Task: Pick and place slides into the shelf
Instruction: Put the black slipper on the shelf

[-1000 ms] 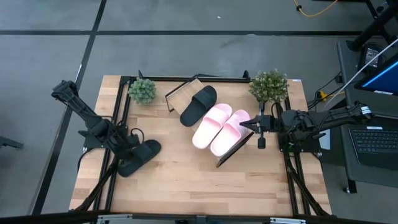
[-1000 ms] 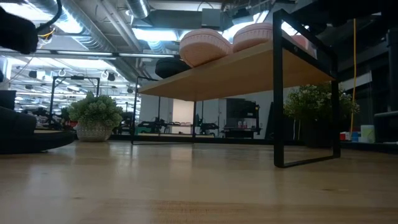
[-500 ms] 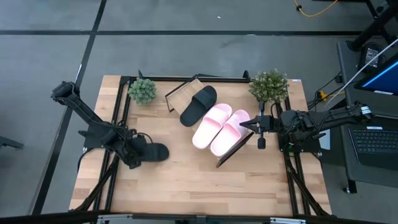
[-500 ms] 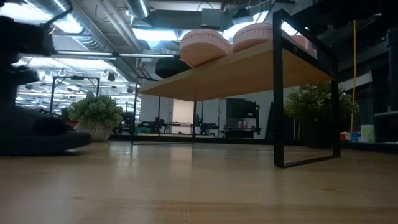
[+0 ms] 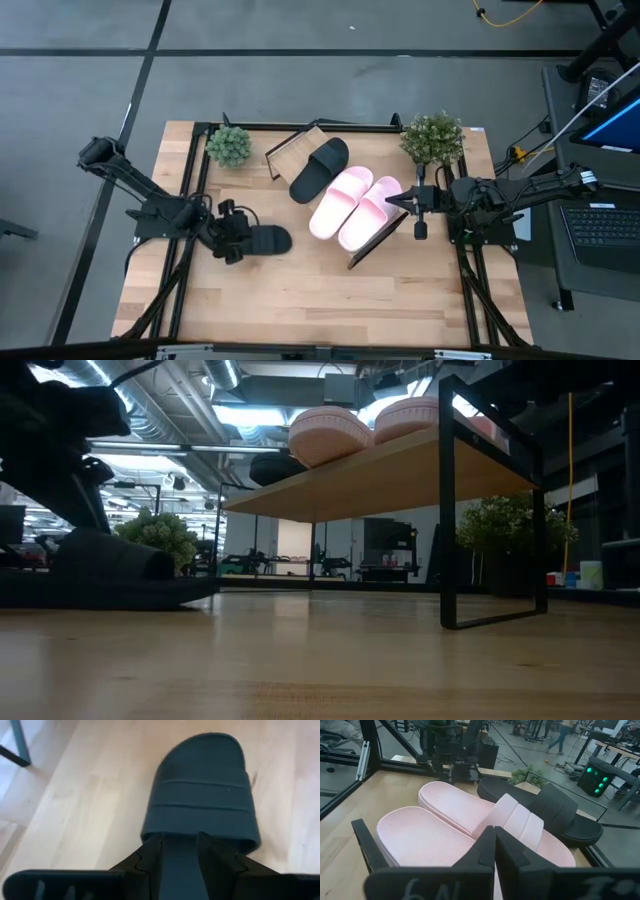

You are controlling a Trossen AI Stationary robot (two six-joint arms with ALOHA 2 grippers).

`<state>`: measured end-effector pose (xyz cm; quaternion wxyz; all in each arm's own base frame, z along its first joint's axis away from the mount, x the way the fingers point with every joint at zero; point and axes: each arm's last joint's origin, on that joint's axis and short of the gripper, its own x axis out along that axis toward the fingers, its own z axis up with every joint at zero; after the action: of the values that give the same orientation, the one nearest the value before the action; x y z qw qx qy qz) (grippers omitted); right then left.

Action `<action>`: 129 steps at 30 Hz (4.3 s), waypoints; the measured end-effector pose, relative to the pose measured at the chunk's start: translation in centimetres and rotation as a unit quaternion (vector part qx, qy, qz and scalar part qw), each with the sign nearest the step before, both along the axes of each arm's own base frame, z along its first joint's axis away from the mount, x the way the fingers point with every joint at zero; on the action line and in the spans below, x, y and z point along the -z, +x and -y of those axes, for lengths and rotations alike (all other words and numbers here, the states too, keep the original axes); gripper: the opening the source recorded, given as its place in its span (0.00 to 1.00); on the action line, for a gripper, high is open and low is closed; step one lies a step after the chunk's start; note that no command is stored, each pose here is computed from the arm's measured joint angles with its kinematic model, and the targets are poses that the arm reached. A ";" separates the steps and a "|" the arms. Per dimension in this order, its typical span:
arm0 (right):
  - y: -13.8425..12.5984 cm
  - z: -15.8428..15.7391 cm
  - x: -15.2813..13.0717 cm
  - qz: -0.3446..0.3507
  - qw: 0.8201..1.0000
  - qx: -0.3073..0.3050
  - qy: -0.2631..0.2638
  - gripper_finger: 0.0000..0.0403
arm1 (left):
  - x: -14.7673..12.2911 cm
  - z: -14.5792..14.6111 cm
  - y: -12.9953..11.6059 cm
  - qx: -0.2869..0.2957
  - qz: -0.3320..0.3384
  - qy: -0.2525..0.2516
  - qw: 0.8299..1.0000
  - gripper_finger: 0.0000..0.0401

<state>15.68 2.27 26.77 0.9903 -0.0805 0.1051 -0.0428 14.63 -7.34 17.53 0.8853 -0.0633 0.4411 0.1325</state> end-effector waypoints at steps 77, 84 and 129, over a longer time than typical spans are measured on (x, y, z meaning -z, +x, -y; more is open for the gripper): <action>-0.1 0.0 0.5 -0.022 1.000 0.006 0.019 0.01 | 1.4 -0.5 2.6 0.120 -0.032 0.101 0.987 0.27; -0.1 0.0 0.5 -0.022 1.000 0.006 0.019 0.01 | 1.2 -1.0 2.8 0.098 -0.022 0.136 0.986 0.27; -0.1 0.0 0.3 -0.014 1.000 0.006 0.023 0.01 | 3.2 -1.8 4.6 0.141 -0.074 0.168 0.973 0.27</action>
<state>15.60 2.25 26.45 0.9900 -0.0574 0.1208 -0.0451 19.19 -5.52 14.32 0.8579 0.1597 0.4813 0.0826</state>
